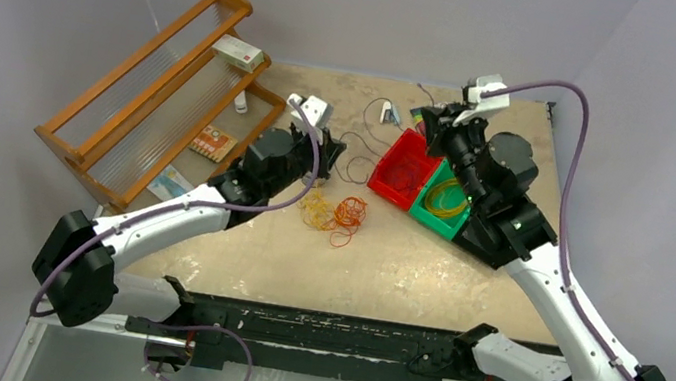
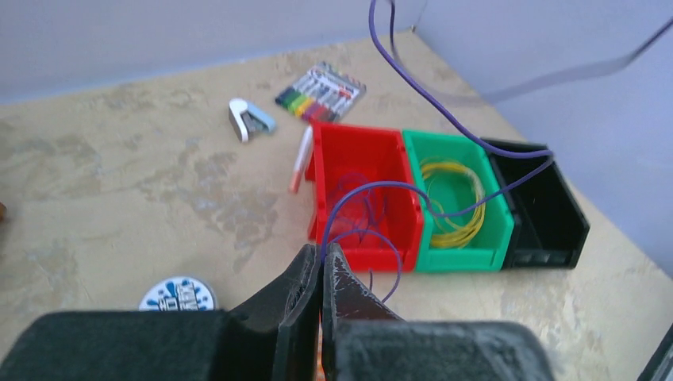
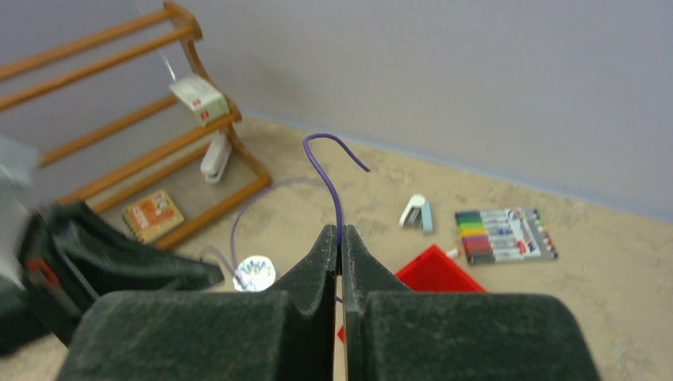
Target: Untangle the cables
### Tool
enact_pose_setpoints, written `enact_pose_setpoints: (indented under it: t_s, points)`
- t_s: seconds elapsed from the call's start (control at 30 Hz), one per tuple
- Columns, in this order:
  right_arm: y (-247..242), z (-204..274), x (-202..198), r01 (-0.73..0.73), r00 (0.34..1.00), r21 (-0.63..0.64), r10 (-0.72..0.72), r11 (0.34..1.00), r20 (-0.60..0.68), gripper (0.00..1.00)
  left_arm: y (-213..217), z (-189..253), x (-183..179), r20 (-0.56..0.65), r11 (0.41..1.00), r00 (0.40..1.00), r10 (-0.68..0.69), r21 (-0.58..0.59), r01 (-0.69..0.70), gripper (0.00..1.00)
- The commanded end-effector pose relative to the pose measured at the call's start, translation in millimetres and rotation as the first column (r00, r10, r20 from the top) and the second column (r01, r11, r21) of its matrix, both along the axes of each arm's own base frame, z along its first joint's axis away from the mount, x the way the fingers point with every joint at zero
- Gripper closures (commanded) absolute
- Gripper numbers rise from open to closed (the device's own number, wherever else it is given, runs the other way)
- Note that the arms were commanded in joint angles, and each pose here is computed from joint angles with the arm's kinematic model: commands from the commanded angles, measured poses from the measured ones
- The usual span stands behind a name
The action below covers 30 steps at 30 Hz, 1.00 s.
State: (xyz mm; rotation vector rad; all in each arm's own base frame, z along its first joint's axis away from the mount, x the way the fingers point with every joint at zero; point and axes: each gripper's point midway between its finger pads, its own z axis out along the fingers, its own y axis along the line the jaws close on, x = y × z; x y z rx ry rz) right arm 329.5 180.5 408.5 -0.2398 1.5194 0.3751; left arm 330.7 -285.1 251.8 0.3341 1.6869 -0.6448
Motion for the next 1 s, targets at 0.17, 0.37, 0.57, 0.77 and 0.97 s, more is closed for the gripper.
enact_pose_setpoints:
  t_s: [0.17, 0.37, 0.57, 0.77, 0.97]
  points:
    - [4.4, -19.3, -9.2, -0.039, 0.999, 0.048, 0.04, 0.998, -0.022, 1.0, -1.2, 56.1, 11.3, 0.011, 0.998, 0.999, 0.05, -0.047, -0.05, 1.0]
    - [-17.1, -43.6, 8.7, 0.14, 0.982, 0.053, -0.133, 0.989, -0.132, 1.0, -27.3, 59.9, 23.9, 0.026, 0.995, 1.0, -0.005, -0.095, 0.008, 1.0]
    - [-31.7, -59.2, 32.3, 0.18, 0.969, 0.07, -0.165, 0.981, -0.183, 1.0, -55.0, 51.1, 53.5, 0.026, 0.992, 1.0, -0.003, -0.124, 0.007, 1.0]
    - [-45.9, -69.1, 55.7, 0.169, 0.969, 0.1, -0.147, 0.981, -0.198, 1.0, -91.0, 39.5, 81.0, 0.026, 0.987, 0.999, -0.048, -0.155, 0.051, 1.0]
    - [-55.0, -75.4, 67.0, 0.197, 0.964, 0.085, -0.177, 0.977, -0.199, 1.0, -123.8, 13.2, 103.4, 0.011, 0.981, 0.995, -0.097, -0.166, 0.097, 1.0]
